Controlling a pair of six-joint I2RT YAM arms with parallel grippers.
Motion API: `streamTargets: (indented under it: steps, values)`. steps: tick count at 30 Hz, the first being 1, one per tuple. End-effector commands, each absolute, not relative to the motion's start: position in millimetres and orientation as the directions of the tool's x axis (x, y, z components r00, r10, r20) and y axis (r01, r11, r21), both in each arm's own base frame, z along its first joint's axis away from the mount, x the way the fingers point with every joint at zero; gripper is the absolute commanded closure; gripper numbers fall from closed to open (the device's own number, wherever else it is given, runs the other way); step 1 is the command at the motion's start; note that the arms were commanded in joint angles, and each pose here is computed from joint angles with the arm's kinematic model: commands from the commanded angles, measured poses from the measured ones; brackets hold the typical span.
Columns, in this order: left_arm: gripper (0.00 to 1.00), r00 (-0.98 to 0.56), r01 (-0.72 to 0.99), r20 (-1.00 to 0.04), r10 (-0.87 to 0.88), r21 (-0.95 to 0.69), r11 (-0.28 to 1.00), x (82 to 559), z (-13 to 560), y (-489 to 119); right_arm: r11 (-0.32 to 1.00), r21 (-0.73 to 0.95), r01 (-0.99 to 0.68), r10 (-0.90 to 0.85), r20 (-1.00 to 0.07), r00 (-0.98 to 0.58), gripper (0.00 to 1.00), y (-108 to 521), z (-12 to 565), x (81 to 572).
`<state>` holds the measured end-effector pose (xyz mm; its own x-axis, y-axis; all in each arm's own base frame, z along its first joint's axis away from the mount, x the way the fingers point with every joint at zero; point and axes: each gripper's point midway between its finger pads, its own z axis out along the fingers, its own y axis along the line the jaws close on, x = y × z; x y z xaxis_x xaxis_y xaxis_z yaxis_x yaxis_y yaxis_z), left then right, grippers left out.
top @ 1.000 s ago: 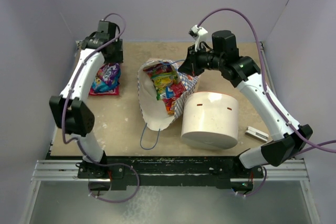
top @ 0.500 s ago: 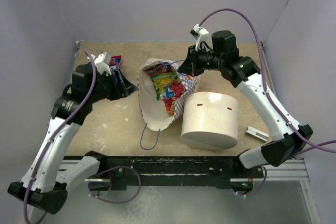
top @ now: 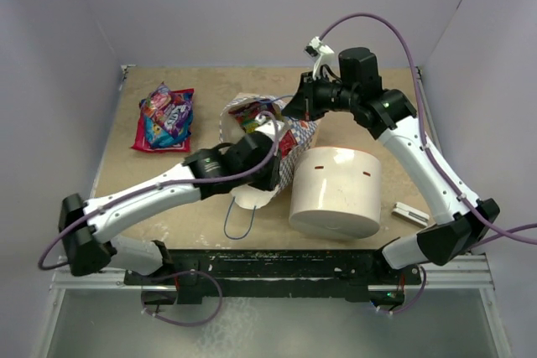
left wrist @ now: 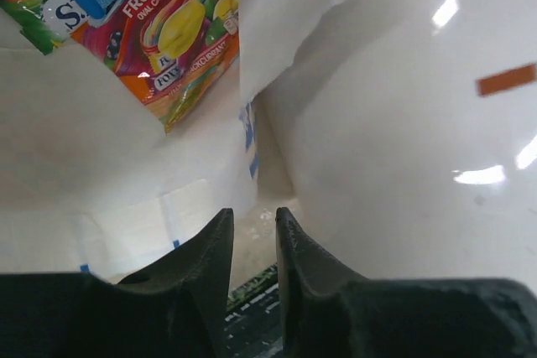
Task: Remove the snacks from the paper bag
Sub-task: Take out the snack from the paper bag.
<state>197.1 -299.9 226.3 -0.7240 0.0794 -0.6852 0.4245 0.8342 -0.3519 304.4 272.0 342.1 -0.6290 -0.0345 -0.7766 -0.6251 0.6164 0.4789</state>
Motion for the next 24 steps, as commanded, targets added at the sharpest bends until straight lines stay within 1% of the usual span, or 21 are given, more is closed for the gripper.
streamTargets:
  steps: [1, 3, 6, 7, 9, 11, 13, 14, 16, 20, 21, 24]
  values:
    - [0.73, -0.623, 0.455, -0.765, 0.163, -0.186, 0.871, 230, 221, -312, 0.592, 0.474, -0.652, -0.006, -0.806, -0.592, 1.00, 266, 371, 288]
    - [0.76, -0.609, 0.467, -0.770, 0.193, -0.150, 0.872, 237, 207, -317, 0.598, 0.467, -0.651, -0.003, -0.811, -0.585, 1.00, 263, 373, 285]
    - [0.84, -0.607, 0.467, -0.768, 0.204, -0.137, 0.873, 245, 184, -323, 0.607, 0.454, -0.652, -0.001, -0.820, -0.572, 1.00, 260, 376, 284]
    - [0.87, -0.608, 0.472, -0.770, 0.195, -0.152, 0.868, 246, 177, -325, 0.609, 0.449, -0.654, 0.000, -0.824, -0.567, 1.00, 259, 377, 284]
    - [0.90, -0.611, 0.495, -0.775, 0.161, -0.216, 0.842, 246, 171, -330, 0.611, 0.443, -0.656, -0.002, -0.828, -0.561, 1.00, 258, 379, 284]
    - [0.91, -0.602, 0.514, -0.790, 0.114, -0.274, 0.813, 245, 174, -335, 0.614, 0.436, -0.658, -0.005, -0.831, -0.556, 1.00, 257, 381, 284]
    - [0.91, -0.595, 0.521, -0.798, 0.092, -0.296, 0.801, 244, 174, -335, 0.619, 0.430, -0.657, -0.008, -0.833, -0.552, 1.00, 256, 381, 285]
    - [0.90, -0.594, 0.524, -0.800, 0.091, -0.299, 0.798, 243, 170, -334, 0.621, 0.429, -0.656, -0.008, -0.834, -0.552, 1.00, 256, 380, 285]
    - [0.84, -0.591, 0.525, -0.802, 0.086, -0.301, 0.796, 244, 165, -335, 0.620, 0.432, -0.654, -0.008, -0.831, -0.556, 1.00, 257, 378, 286]
    - [0.79, -0.618, 0.510, -0.774, 0.136, -0.264, 0.819, 248, 139, -334, 0.617, 0.439, -0.654, -0.011, -0.825, -0.565, 1.00, 260, 376, 288]
    - [0.75, -0.625, 0.510, -0.767, 0.145, -0.261, 0.820, 250, 133, -334, 0.616, 0.440, -0.653, -0.011, -0.825, -0.566, 1.00, 260, 377, 288]
    - [0.59, -0.635, 0.512, -0.756, 0.159, -0.257, 0.820, 254, 123, -333, 0.616, 0.437, -0.655, -0.018, -0.824, -0.566, 1.00, 260, 376, 289]
